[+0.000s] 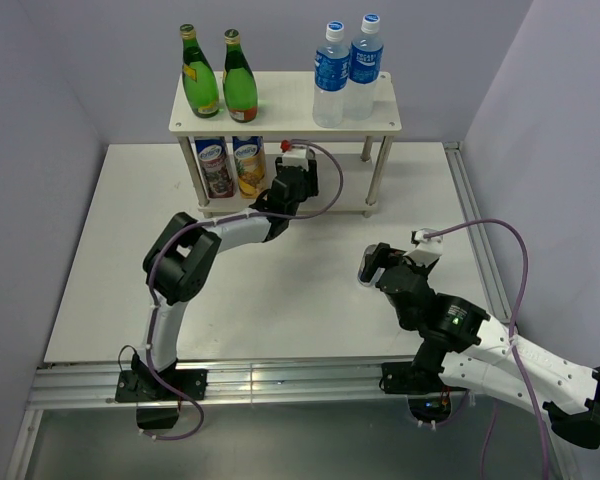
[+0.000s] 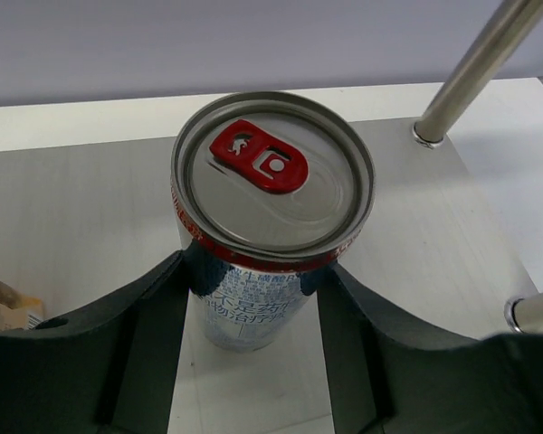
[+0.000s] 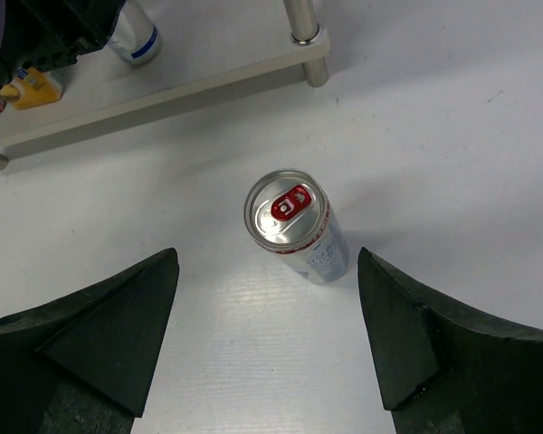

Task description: Place and organize the beverage onto the shelf

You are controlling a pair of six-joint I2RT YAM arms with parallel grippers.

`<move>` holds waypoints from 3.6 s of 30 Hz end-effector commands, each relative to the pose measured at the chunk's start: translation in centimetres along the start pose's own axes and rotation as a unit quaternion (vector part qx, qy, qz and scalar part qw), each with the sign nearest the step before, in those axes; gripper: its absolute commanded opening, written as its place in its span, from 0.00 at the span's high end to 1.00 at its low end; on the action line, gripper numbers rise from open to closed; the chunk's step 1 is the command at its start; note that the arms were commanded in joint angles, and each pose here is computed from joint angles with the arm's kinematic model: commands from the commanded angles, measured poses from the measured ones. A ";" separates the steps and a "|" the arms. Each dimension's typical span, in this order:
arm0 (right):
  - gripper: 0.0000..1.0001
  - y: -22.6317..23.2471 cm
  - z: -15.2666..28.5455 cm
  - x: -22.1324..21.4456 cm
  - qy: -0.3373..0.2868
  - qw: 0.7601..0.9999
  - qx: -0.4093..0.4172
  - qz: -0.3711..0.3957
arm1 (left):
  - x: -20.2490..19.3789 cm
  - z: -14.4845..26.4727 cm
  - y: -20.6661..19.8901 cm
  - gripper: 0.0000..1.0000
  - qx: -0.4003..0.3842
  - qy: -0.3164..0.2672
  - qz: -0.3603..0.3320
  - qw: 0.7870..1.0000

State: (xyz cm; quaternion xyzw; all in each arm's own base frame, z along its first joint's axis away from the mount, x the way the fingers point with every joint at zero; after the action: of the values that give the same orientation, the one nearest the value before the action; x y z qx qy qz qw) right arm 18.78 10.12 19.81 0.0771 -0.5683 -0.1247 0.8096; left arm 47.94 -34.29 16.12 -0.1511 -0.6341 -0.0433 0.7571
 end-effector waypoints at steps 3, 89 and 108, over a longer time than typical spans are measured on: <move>0.14 0.2 -0.2 0.4 -0.009 1.000 0.000 -0.010 | 4.7 -0.6 -0.6 1.00 -0.005 -0.068 0.023 0.997; 1.00 2.9 -12.1 -7.5 -0.036 0.978 -0.205 -0.006 | 11.3 29.6 4.3 0.01 -0.021 -0.018 0.087 0.996; 1.00 13.0 -18.5 2.9 -0.043 0.999 -0.003 0.024 | 17.2 35.4 11.4 0.01 0.067 -0.104 0.006 0.992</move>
State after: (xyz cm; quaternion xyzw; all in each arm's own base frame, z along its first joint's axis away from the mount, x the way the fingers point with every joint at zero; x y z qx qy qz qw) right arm 35.43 20.85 16.52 0.0222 -0.5686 -0.1120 0.8147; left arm 21.16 -11.86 33.87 -0.0706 -0.6664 0.0164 0.7421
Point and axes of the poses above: each gripper's point midway between its finger pads, its own z axis back along the fingers, its own y axis along the line the jaws close on, x = y × z, the point moved 3 cm from there along z, back along the fingers
